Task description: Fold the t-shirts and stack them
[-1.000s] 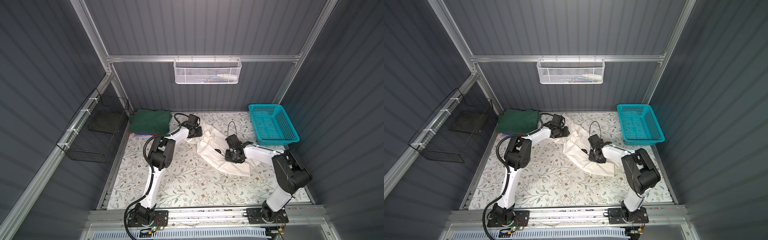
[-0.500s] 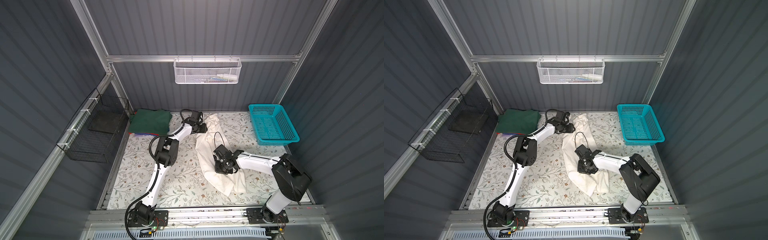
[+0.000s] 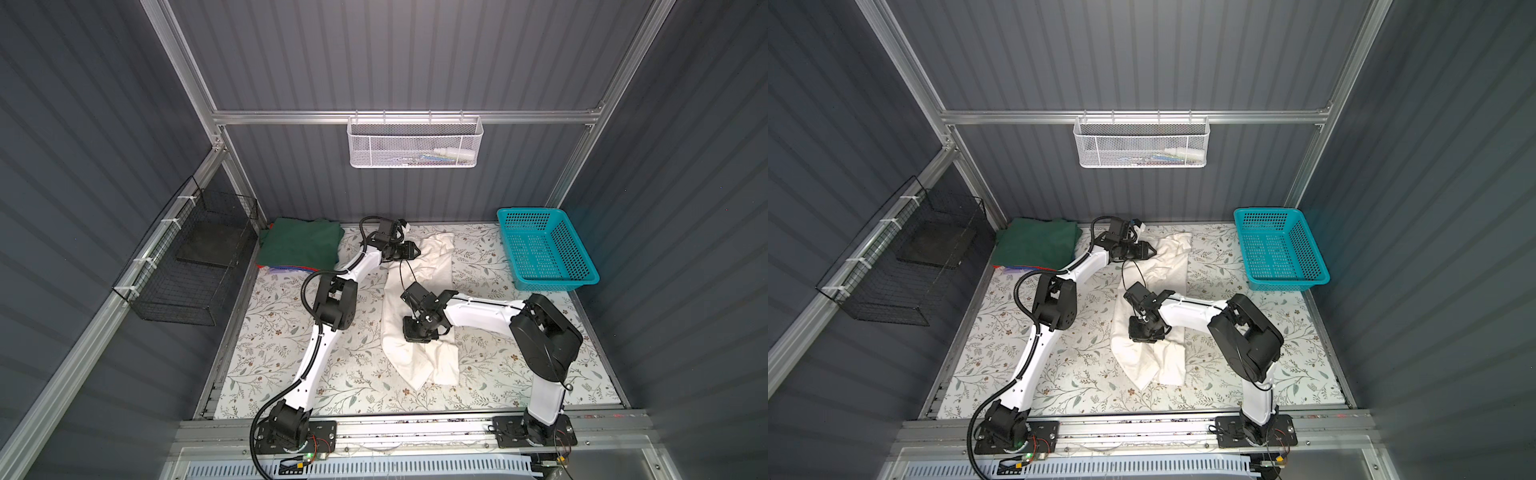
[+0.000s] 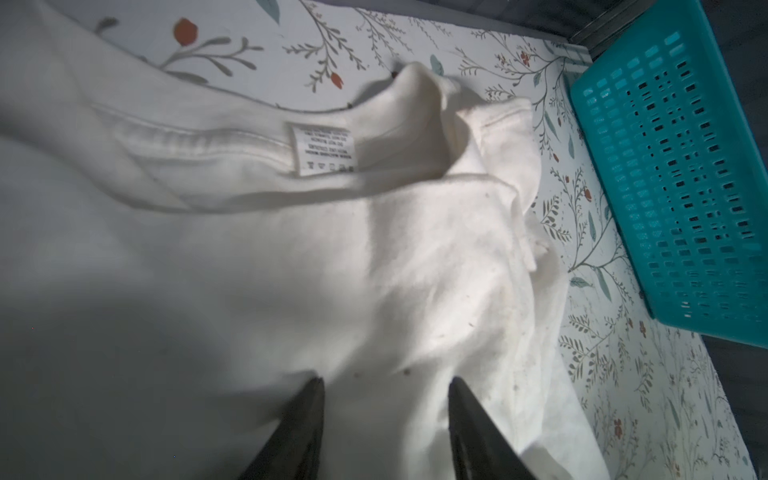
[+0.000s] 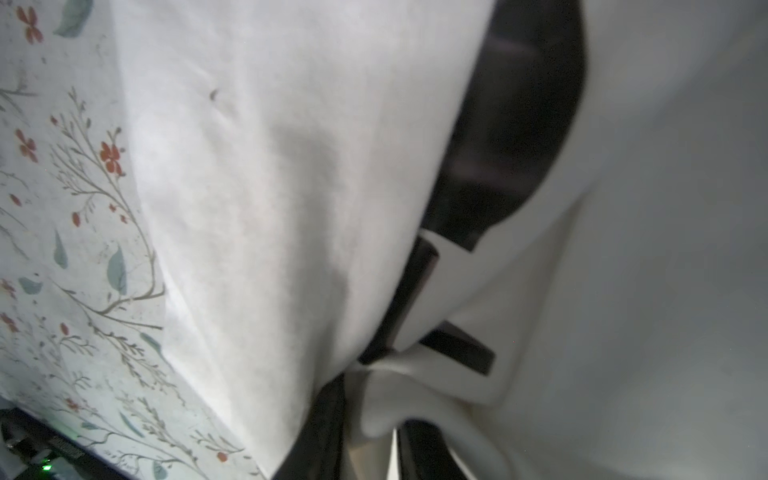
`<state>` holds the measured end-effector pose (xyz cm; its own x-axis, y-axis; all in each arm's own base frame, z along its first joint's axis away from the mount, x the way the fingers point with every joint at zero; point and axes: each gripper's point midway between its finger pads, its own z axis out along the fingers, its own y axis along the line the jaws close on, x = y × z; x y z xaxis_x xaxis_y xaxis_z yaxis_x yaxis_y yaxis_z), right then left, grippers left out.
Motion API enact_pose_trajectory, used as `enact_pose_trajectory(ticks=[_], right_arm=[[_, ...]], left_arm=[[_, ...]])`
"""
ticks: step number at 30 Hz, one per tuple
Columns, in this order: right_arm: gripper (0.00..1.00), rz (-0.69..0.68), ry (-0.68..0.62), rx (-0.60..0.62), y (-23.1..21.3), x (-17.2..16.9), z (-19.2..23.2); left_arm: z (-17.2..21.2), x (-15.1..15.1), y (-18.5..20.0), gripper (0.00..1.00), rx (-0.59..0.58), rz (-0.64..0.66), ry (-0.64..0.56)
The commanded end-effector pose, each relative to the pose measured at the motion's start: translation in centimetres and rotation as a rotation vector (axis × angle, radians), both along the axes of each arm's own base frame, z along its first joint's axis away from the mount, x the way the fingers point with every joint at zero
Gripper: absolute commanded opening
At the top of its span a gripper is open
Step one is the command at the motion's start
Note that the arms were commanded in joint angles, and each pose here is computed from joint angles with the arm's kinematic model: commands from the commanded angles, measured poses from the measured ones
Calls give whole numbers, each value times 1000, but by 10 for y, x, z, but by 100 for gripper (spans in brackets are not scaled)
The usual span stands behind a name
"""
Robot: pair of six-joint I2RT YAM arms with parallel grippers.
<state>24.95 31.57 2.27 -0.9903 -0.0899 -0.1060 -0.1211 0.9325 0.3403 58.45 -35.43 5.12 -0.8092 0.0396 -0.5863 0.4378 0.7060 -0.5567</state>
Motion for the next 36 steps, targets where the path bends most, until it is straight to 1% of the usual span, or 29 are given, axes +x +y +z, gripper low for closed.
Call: enact_pose_trajectory(ticks=[1, 3, 4, 5, 6, 7, 8, 10, 11, 15, 17, 20, 24, 27, 31, 34, 36], right_arm=[[31, 45, 20, 13, 2, -10, 13], [35, 43, -2, 16, -1, -9, 22], [39, 36, -19, 16, -4, -8, 28], [44, 30, -32, 16, -6, -7, 33], [50, 24, -40, 13, -8, -7, 37], [61, 17, -50, 14, -9, -7, 42], [74, 12, -56, 18, -11, -6, 47], [94, 8, -76, 20, -15, -7, 58], [99, -2, -98, 10, -20, -5, 64], [99, -68, -171, -40, -47, -4, 83], [99, -103, -194, -38, -59, -9, 88], [99, -162, -200, -37, -77, -19, 86], [99, -225, -182, -59, -101, -36, 75], [99, -249, -171, -66, -114, -48, 69], [99, -289, -198, -7, -125, -59, 73], [99, -307, -214, 45, -132, -68, 81], [99, -297, -228, 64, -136, -72, 83]], left_arm=[[0, 11, 13, 62, -76, -10, 25], [10, 10, 15, 78, -95, -41, 9], [18, 9, 15, 91, -90, -53, -13], [25, 9, 17, 100, -82, -58, -36], [33, 8, 17, 100, -83, -66, -58], [43, 7, 15, 100, -91, -80, -81], [52, 7, 16, 100, -92, -86, -98], [68, 6, 16, 100, -92, -94, -128], [74, 7, 18, 100, -81, -87, -136], [95, 5, 25, 100, -46, -67, -168], [103, 1, 30, 100, -32, -54, -174], [110, -9, 36, 100, -19, -41, -172], [117, -25, 49, 100, -2, 10, -150], [121, -40, 61, 100, 11, 55, -135], [137, -66, 80, 100, 9, 127, -164], [158, -93, 91, 100, 7, 146, -169], [166, -112, 102, 100, 40, 186, -163]])
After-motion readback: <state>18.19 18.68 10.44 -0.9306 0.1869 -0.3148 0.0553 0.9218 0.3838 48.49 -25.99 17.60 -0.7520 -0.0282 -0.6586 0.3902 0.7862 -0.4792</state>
